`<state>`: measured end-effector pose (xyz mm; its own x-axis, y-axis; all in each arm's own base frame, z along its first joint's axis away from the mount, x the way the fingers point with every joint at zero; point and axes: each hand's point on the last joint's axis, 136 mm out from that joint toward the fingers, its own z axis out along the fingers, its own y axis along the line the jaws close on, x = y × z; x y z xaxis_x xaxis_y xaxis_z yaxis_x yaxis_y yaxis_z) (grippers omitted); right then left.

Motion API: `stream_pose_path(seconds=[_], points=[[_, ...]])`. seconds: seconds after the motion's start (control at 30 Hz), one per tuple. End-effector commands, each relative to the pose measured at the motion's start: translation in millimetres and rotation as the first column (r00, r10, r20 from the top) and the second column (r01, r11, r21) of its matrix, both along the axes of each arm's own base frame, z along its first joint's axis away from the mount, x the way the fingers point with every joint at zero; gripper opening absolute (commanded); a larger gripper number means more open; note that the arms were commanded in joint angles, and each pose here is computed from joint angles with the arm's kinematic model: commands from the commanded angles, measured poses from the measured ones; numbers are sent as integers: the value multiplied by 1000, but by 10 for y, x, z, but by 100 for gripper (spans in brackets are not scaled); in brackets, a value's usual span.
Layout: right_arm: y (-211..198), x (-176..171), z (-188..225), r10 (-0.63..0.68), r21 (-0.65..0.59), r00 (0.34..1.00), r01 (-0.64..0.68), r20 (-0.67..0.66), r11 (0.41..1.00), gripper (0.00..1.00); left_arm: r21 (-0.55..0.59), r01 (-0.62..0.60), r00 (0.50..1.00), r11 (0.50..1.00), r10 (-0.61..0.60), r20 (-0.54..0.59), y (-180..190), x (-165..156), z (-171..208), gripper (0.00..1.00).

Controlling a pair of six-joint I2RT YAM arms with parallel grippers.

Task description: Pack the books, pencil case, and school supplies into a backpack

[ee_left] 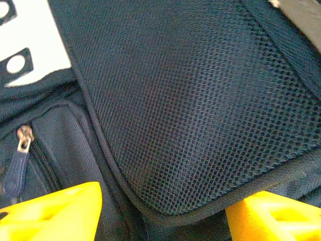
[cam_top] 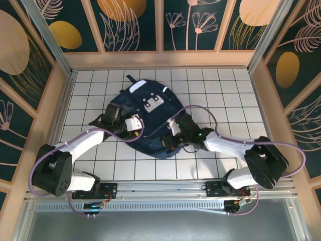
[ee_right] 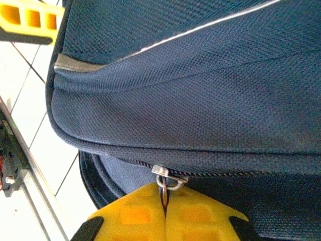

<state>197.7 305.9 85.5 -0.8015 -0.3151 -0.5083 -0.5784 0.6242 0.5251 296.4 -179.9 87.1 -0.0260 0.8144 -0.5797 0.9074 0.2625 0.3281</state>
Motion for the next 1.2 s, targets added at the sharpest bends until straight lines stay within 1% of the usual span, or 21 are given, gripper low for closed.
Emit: stream_pose_path(seconds=[0.0, 0.07, 0.13, 0.2, 0.23, 0.3, 0.4, 0.47, 0.53, 0.6, 0.67, 0.73, 0.8, 0.9, 1.0, 1.1, 1.17], points=[[378, 20, 237, 29, 109, 1000, -30, 4, 994, 0, 16, -10, 997, 1000, 9, 75, 70, 171, 135, 65], [490, -14, 233, 56, 103, 998, -56, 4, 993, 0, 9, -78, 992, 997, 77, 99, 191, 275, 145, 64], [559, -51, 226, 77, 98, 997, -77, 5, 992, 0, -46, -162, 979, 986, 167, 113, 316, 435, 238, 63], [617, -109, 207, 100, 101, 995, -99, -5, 990, 0, -97, -241, 960, 966, 252, 122, 427, 612, 340, 65], [644, -139, 194, 108, 105, 994, -106, -13, 989, 0, -103, -264, 954, 959, 275, 122, 455, 675, 369, 66], [723, -196, 181, 127, 120, 992, -123, -25, 985, 0, -105, -269, 955, 957, 279, 102, 433, 764, 390, 67], [866, -246, 161, 155, 129, 988, -149, -31, 980, 0, -162, -261, 959, 952, 274, 65, 324, 848, 426, 70], [951, -239, 149, 163, 129, 986, -159, -25, 979, 0, -199, -246, 966, 948, 258, 33, 250, 847, 437, 73], [994, -209, 118, 160, 124, 987, -155, -26, 980, 0, -236, -209, 977, 949, 213, -6, 158, 763, 472, 75], [1025, -176, 99, 155, 124, 988, -151, -24, 981, 0, -291, -158, 987, 944, 158, -22, 69, 603, 574, 75], [1045, -166, 87, 156, 125, 987, -151, -28, 981, 0, -326, -91, 996, 941, 91, -13, 17, 369, 668, 75], [1052, -166, 89, 156, 128, 987, -151, -32, 980, 0, -323, -2, 1000, 946, 6, 11, 8, 59, 685, 75], [1040, -156, 103, 153, 129, 988, -148, -31, 981, 0, -308, 36, 999, 951, -22, 48, 51, -185, 657, 75], [998, -141, 118, 144, 129, 989, -140, -29, 982, 0, -288, 41, 996, 957, -16, 90, 113, -372, 601, 76], [952, -147, 106, 143, 122, 989, -138, -34, 983, 0, -247, 67, 996, 967, -52, 67, 43, -488, 497, 74], [907, -139, 110, 138, 112, 990, -134, -30, 985, 0, -131, 82, 997, 988, -81, 14, -31, -531, 272, 75], [886, -127, 125, 131, 112, 991, -127, -26, 986, 0, -90, 93, 995, 992, -94, -13, -64, -527, 167, 75]])
